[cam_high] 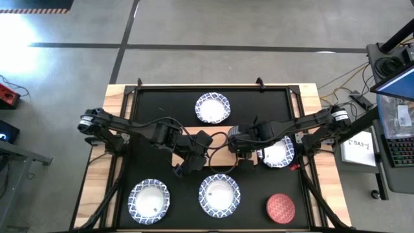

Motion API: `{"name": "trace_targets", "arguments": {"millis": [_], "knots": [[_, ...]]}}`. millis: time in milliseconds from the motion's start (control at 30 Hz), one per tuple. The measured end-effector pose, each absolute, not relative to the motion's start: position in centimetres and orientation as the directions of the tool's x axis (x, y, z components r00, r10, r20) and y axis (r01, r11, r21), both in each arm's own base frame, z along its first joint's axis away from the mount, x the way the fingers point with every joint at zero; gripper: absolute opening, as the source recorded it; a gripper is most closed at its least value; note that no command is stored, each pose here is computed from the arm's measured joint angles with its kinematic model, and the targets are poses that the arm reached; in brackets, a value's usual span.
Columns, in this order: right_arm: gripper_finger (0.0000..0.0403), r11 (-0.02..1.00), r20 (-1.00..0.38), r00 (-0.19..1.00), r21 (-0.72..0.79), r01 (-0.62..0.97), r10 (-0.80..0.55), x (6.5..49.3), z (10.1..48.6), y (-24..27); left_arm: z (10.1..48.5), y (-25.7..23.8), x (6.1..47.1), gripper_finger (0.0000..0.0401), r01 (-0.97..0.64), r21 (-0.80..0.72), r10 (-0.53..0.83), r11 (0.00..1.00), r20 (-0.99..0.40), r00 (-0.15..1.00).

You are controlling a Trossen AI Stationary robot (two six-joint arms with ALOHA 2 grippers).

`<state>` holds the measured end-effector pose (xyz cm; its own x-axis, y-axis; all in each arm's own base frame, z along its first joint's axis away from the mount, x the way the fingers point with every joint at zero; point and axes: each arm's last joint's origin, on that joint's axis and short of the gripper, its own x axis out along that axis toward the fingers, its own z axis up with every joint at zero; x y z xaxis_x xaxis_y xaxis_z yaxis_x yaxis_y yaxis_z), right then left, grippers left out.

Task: Place and stack bowls onto a shelf
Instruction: Stack the small dark blue and red patterned bowl on top of the small yellow and dark blue patterned bowl, then stack the small orange and gray patterned bowl on top of the small dark blue and red patterned bowl

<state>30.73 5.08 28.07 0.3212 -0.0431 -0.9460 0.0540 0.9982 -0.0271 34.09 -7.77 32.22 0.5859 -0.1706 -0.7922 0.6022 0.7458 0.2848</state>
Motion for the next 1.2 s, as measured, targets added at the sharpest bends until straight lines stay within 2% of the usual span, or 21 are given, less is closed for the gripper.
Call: {"name": "trace_targets", "arguments": {"millis": [200, 467, 633, 833, 967, 1200], "knots": [[0.0111, 0.999, -0.922, 0.387, 0.017, 0.037, 0.002, 30.5, 30.6, 5.4, 32.2, -7.8, 34.1, 0.024, 0.592, 0.274, -0.171, 0.758, -0.792, 0.586], [0.0099, 0.997, -0.907, 0.419, 0.064, 0.042, 0.041, 29.1, 33.0, 5.9, 32.0, -7.8, 34.3, 0.024, 0.576, 0.269, -0.173, 0.772, -0.783, 0.598], [0.0089, 0.984, -0.916, 0.379, 0.167, 0.066, 0.13, 28.5, 32.9, 7.1, 31.9, -7.9, 34.2, 0.024, 0.581, 0.235, -0.2, 0.779, -0.785, 0.586], [0.0088, 0.968, -0.924, 0.348, 0.215, 0.128, 0.16, 27.9, 32.4, 9.2, 31.2, -8.3, 34.3, 0.024, 0.646, 0.155, -0.291, 0.747, -0.798, 0.528], [0.0088, 0.967, -0.936, 0.31, 0.217, 0.13, 0.168, 27.2, 32.0, 10.6, 29.8, -9.4, 34.7, 0.024, 0.666, 0.054, -0.353, 0.744, -0.814, 0.461], [0.009, 0.965, -0.97, 0.211, 0.168, 0.202, 0.124, 25.6, 31.4, 11.7, 29.7, -10.1, 34.7, 0.0233, 0.614, -0.002, -0.358, 0.789, -0.814, 0.457]]}}
